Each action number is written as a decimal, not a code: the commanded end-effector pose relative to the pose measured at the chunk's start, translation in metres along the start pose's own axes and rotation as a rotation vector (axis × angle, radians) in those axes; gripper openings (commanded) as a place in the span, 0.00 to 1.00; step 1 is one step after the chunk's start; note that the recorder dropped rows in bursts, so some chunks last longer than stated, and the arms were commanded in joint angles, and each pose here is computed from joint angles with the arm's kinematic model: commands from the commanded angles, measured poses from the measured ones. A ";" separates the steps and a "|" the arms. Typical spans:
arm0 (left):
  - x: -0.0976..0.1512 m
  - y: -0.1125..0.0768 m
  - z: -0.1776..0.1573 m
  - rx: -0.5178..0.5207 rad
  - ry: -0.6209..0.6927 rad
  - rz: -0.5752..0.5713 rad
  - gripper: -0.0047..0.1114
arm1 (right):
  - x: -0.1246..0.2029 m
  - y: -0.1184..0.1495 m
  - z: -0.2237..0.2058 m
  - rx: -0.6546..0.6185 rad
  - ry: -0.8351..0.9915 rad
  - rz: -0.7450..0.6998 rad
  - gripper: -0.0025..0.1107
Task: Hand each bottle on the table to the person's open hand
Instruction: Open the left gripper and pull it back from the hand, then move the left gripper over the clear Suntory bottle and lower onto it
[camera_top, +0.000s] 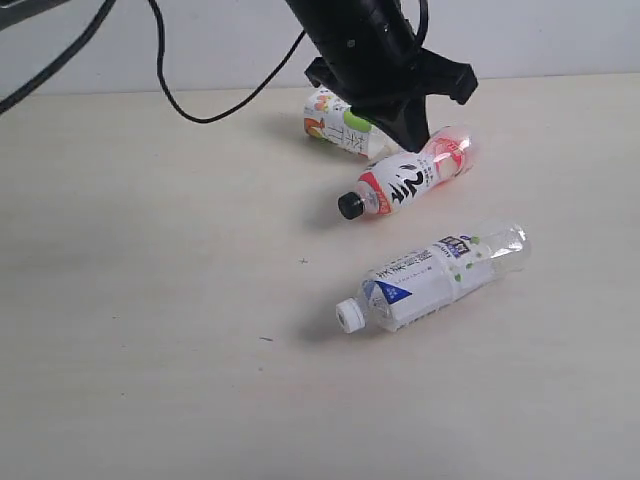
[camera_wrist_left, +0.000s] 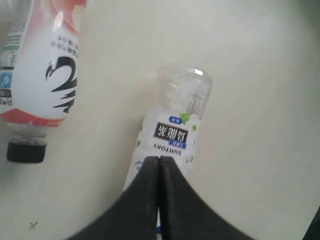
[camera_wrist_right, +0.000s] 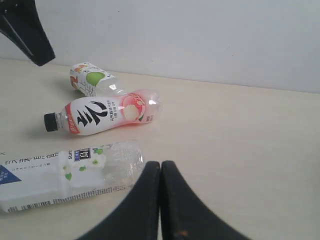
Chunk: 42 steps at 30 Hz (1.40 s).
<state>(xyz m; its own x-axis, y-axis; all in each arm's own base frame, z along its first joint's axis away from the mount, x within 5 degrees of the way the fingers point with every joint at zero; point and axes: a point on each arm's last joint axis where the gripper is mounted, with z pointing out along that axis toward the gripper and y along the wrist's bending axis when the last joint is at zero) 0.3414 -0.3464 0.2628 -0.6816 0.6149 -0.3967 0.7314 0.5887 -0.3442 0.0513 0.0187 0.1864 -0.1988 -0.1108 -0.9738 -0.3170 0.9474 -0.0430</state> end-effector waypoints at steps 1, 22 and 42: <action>0.018 -0.002 -0.015 -0.042 -0.039 0.042 0.04 | 0.001 0.000 0.000 0.001 -0.011 0.000 0.02; 0.132 -0.005 -0.060 -0.249 -0.374 0.248 0.04 | 0.001 0.000 0.000 0.001 -0.011 0.000 0.02; 0.130 -0.005 -0.060 -0.245 -0.393 0.229 0.04 | 0.001 0.000 0.000 0.001 -0.011 0.000 0.02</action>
<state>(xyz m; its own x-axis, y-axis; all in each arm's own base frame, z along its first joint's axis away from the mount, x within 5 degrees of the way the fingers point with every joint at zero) 0.2474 -0.2387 0.2616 -0.4106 0.5441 -0.7317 0.8097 0.5866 -0.0181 0.0513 0.0187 0.1864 -0.1988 -0.1108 -0.9738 -0.3170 0.9474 -0.0430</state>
